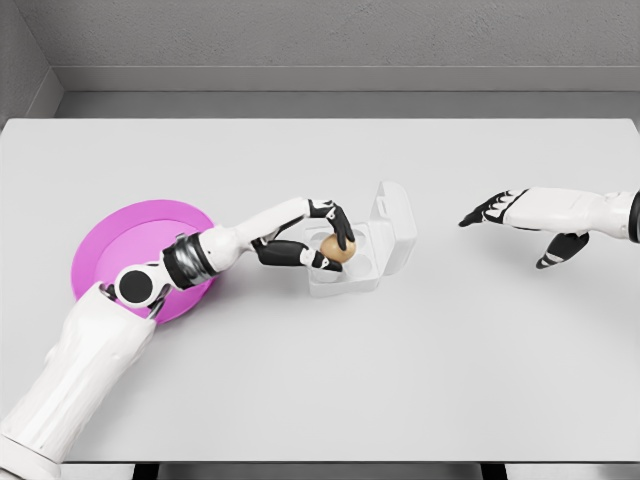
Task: Pack egg into the box and close the box lid
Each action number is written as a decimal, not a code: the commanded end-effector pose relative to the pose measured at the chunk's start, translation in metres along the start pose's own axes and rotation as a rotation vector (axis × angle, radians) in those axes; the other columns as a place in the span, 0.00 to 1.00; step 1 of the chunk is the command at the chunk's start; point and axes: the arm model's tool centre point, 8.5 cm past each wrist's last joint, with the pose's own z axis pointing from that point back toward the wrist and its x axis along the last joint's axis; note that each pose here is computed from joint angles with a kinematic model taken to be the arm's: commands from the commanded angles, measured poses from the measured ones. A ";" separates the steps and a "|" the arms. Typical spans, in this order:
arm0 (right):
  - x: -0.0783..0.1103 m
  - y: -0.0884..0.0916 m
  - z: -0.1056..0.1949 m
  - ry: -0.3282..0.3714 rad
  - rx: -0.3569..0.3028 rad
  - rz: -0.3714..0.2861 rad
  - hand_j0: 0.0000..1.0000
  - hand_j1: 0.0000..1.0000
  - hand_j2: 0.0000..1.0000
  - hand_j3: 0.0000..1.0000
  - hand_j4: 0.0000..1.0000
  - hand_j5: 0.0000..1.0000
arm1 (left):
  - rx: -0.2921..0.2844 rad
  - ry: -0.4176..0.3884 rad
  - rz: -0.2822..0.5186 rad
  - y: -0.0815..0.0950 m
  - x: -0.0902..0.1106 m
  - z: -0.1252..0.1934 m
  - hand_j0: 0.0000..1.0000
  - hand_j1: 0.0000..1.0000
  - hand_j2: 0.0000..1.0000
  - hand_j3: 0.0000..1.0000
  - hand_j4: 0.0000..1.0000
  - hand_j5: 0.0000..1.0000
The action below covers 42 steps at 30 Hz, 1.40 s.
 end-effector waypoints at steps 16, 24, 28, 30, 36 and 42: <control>-0.001 -0.001 0.002 0.004 -0.003 -0.003 1.00 1.00 1.00 1.00 1.00 1.00 | 0.012 0.013 0.028 -0.003 -0.007 0.002 0.34 0.34 0.34 0.34 0.34 0.34; 0.000 -0.001 0.001 0.001 -0.004 -0.002 1.00 1.00 1.00 1.00 1.00 1.00 | 0.011 0.013 0.029 -0.003 -0.007 0.002 0.34 0.34 0.34 0.34 0.34 0.34; 0.000 -0.001 0.001 0.001 -0.004 -0.002 1.00 1.00 1.00 1.00 1.00 1.00 | 0.012 0.013 0.028 -0.003 -0.007 0.002 0.40 0.40 0.40 0.40 0.40 0.40; 0.000 -0.001 0.001 0.001 -0.004 -0.002 1.00 1.00 1.00 1.00 1.00 1.00 | 0.010 0.012 0.027 -0.003 -0.006 0.001 0.46 0.46 0.46 0.46 0.46 0.46; 0.000 -0.001 0.001 0.001 -0.004 -0.002 1.00 1.00 1.00 1.00 1.00 1.00 | 0.009 0.015 0.025 -0.003 -0.007 0.002 0.50 0.50 0.50 0.50 0.50 0.50; 0.000 -0.002 0.001 0.000 -0.004 -0.001 1.00 1.00 1.00 1.00 1.00 1.00 | 0.009 0.016 0.028 -0.005 -0.007 0.004 0.51 0.51 0.51 0.51 0.51 0.51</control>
